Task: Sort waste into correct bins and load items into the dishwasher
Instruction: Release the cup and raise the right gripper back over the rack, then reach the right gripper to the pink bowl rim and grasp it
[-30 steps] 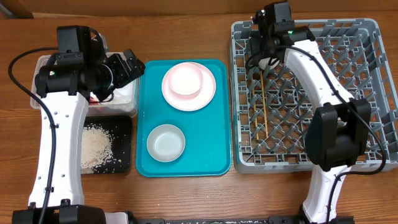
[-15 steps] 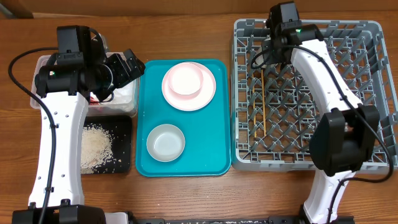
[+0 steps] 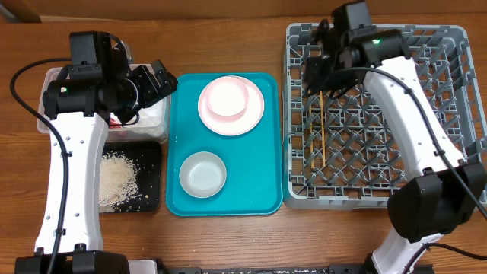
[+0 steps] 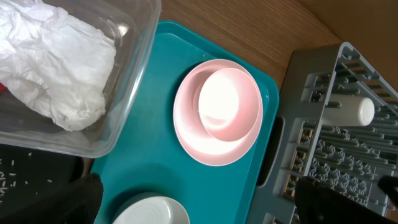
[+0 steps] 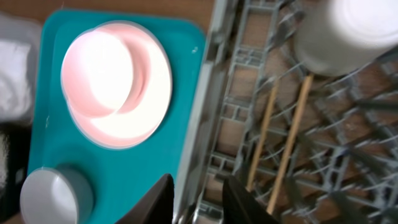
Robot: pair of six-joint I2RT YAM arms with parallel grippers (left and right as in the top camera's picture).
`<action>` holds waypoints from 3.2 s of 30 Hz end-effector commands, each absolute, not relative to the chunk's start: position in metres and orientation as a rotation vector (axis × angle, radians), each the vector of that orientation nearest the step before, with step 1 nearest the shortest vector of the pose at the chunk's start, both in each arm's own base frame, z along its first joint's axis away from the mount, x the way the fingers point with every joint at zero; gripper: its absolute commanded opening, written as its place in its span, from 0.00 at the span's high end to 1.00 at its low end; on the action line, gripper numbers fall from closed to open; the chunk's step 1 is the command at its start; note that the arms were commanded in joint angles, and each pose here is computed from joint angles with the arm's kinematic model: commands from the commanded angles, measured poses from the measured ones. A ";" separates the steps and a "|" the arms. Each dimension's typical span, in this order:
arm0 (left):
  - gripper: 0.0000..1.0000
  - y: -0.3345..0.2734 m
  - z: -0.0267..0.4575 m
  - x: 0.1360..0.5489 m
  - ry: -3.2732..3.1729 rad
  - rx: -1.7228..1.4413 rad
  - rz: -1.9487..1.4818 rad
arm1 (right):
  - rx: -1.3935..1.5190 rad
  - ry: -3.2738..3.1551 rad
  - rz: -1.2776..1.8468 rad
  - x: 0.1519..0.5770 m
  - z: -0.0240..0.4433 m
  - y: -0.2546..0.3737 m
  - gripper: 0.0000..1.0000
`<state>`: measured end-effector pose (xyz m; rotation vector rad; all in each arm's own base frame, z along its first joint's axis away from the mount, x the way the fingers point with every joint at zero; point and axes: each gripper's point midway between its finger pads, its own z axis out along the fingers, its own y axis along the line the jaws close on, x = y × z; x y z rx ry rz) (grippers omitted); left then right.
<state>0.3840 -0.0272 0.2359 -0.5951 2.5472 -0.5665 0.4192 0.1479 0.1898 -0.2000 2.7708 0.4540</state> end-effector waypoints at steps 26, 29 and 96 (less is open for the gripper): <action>0.00 -0.029 0.248 0.386 2.518 -0.567 -0.582 | -0.189 2.934 0.216 0.381 0.102 0.181 0.62; 0.00 -0.029 0.248 0.386 2.518 -0.567 -0.582 | -0.117 2.966 0.211 0.375 0.095 0.179 0.63; 0.00 -0.029 0.248 0.386 2.518 -0.567 -0.582 | -0.836 2.497 0.579 0.422 0.091 0.370 0.57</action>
